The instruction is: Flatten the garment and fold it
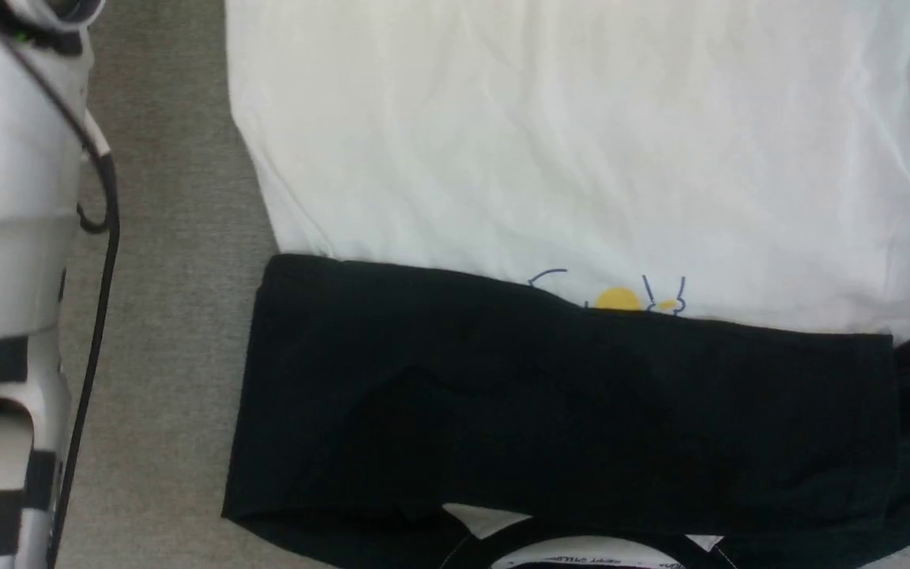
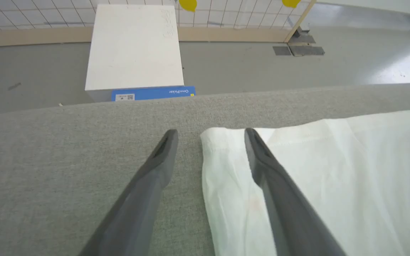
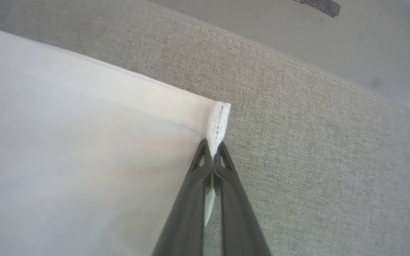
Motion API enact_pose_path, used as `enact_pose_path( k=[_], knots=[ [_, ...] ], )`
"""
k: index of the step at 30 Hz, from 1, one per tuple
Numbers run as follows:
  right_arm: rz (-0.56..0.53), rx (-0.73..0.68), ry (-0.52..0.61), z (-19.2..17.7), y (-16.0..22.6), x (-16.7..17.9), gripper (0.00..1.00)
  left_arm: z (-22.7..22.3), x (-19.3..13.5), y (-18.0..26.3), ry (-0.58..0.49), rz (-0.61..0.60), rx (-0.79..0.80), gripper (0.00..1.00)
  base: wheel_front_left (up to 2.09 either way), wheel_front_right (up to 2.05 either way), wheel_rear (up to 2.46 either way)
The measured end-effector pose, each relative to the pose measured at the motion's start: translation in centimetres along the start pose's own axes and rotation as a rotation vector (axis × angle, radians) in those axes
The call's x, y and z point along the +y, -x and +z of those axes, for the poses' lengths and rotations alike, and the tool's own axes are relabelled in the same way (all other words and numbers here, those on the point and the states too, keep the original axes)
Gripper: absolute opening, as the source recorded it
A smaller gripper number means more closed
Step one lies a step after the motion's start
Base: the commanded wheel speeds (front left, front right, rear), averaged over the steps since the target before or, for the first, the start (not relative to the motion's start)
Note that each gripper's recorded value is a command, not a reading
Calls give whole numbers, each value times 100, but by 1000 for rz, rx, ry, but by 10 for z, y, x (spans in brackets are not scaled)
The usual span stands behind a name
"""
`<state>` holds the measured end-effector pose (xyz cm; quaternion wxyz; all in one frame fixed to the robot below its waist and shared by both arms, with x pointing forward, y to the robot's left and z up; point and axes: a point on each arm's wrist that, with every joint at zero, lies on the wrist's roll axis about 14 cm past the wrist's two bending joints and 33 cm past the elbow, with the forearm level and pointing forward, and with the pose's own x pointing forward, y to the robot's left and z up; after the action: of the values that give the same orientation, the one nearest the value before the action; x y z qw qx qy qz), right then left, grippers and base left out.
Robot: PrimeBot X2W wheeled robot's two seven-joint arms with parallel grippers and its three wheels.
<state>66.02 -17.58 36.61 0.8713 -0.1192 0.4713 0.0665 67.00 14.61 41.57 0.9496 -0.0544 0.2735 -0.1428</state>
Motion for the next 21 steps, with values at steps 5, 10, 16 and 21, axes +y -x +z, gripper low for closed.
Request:
enact_pose_path(
  k=[5, 10, 16, 21],
  knots=[
    [6, -5, 18, -1, -4, -2, 0, -36, 6, -18, -31, 68, 262, 100, 0, 0, 0],
    [7, -10, 31, -1, -9, -5, 0, -49, 10, -23, -45, 100, 373, 100, 0, 0, 0],
    [9, -35, 42, 3, -14, -7, 0, -49, 6, -25, -17, 50, 379, 0, 0, 0, 0],
    [1, -93, 43, 13, -17, -11, 0, -31, 11, -28, 22, 46, 220, 0, 0, 0, 0]
  ],
)
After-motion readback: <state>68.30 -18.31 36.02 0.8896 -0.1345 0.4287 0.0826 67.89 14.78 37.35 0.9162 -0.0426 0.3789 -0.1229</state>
